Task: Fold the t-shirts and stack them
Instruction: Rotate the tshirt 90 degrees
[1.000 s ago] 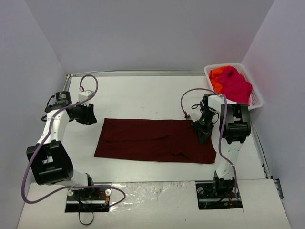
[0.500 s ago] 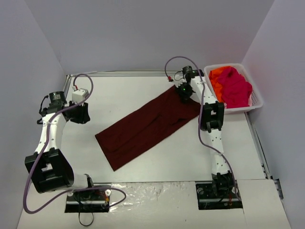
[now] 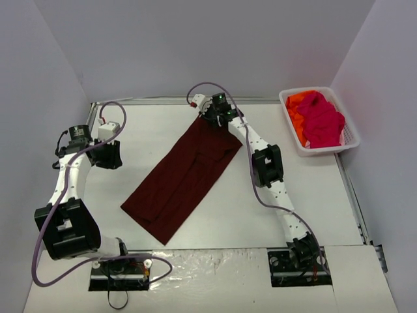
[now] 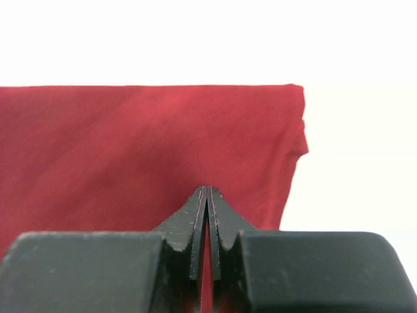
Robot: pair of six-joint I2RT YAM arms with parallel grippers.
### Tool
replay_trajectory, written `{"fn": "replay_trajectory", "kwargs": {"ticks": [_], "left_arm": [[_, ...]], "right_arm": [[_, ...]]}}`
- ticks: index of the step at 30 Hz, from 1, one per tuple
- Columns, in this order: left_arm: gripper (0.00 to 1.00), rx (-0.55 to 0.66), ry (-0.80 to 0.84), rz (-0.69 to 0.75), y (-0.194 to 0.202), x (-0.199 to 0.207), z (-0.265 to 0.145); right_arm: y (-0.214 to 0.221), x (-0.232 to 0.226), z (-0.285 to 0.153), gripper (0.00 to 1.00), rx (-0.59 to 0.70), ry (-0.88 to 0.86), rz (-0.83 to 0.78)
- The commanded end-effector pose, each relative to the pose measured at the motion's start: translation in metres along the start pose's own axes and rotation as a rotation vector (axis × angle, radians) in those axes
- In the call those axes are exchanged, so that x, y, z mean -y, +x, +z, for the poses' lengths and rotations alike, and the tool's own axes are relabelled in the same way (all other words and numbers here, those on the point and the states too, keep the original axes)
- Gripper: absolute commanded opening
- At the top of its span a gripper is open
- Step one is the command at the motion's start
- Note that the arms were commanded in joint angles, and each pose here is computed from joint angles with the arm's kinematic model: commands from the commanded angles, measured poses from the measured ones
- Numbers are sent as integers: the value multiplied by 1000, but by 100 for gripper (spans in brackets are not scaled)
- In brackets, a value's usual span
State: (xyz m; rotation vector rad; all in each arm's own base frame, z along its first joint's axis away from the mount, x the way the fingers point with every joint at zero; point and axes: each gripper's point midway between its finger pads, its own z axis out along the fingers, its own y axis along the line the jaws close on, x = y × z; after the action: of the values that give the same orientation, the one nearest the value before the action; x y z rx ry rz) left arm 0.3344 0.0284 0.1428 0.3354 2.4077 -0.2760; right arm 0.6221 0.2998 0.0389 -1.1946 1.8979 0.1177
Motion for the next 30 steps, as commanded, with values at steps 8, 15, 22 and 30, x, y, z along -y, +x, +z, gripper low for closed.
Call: {"fn": "replay_trajectory", "kwargs": {"ticks": [8,15,22,30], "left_arm": [[30,63,-65,8,-14,-8,-6],[30,89,-112,11,-13,-12,-9],[30,112,-106,13,-16,-8,-11],[29,119,-119,19,-12,-6,-16]], "right_arm": [[-79,85,-71,0,83,493,-73],[-132,-10,-168,0,150,195,-68],[-67,-188,-192,0,-58,-485,3],[-28,-292,-161,0,-225,-683,-83]]}}
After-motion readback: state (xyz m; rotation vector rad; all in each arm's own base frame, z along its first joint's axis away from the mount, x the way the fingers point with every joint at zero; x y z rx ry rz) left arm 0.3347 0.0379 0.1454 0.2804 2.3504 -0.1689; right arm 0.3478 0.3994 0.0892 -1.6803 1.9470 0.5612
